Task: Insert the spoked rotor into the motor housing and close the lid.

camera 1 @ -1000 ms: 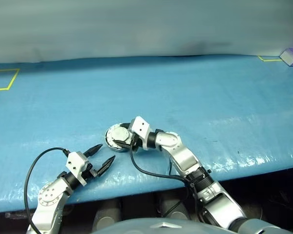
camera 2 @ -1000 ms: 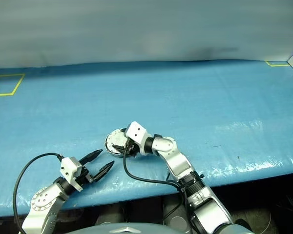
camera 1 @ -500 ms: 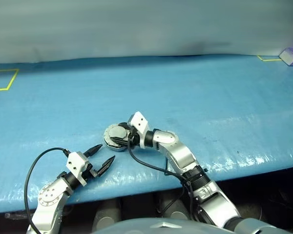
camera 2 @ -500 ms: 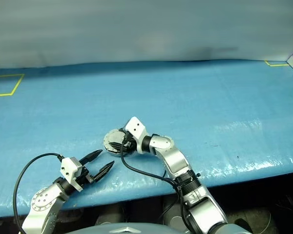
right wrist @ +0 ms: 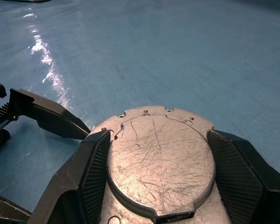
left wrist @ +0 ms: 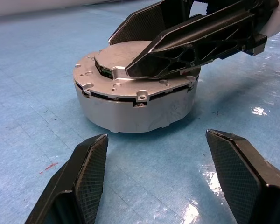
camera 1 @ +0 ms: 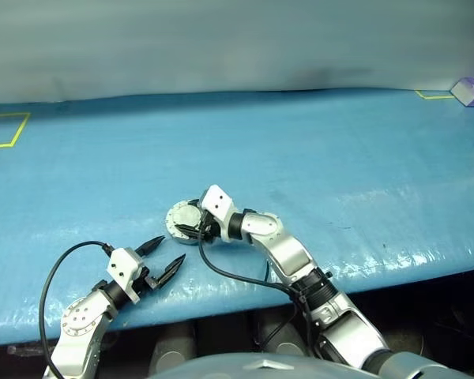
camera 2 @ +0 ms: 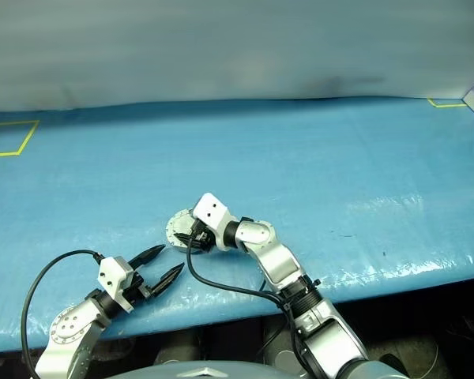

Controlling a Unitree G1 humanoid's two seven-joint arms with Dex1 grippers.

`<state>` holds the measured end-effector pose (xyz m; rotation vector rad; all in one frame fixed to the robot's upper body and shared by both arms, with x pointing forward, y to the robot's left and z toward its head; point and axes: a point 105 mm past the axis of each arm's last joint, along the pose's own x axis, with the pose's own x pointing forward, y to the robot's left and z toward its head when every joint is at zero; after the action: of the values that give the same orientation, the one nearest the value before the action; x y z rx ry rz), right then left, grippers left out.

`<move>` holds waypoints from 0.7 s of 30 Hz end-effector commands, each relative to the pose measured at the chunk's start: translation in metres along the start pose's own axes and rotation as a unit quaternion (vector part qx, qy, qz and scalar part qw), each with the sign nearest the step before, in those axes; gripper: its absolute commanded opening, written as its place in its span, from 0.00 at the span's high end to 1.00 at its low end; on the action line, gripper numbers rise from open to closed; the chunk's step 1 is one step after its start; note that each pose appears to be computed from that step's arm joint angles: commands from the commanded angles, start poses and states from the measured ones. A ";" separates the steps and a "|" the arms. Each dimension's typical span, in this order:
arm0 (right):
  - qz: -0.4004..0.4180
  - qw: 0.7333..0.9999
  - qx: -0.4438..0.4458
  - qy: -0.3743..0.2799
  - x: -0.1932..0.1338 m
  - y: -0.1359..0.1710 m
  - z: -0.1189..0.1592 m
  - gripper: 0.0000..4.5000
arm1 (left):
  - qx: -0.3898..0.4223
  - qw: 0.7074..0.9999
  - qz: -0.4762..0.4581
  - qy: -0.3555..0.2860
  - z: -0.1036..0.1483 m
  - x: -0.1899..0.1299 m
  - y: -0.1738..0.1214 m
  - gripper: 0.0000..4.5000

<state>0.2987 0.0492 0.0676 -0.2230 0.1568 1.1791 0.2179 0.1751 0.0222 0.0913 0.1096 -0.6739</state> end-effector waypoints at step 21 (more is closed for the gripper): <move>-0.020 0.994 -0.040 0.097 0.001 -0.003 -0.041 0.33 | -0.041 0.991 0.094 -0.086 0.033 0.010 0.031 0.28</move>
<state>0.3013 0.0523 0.0611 -0.3635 0.1433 1.1638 0.2426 0.1856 0.0391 -0.0207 0.0222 -0.5079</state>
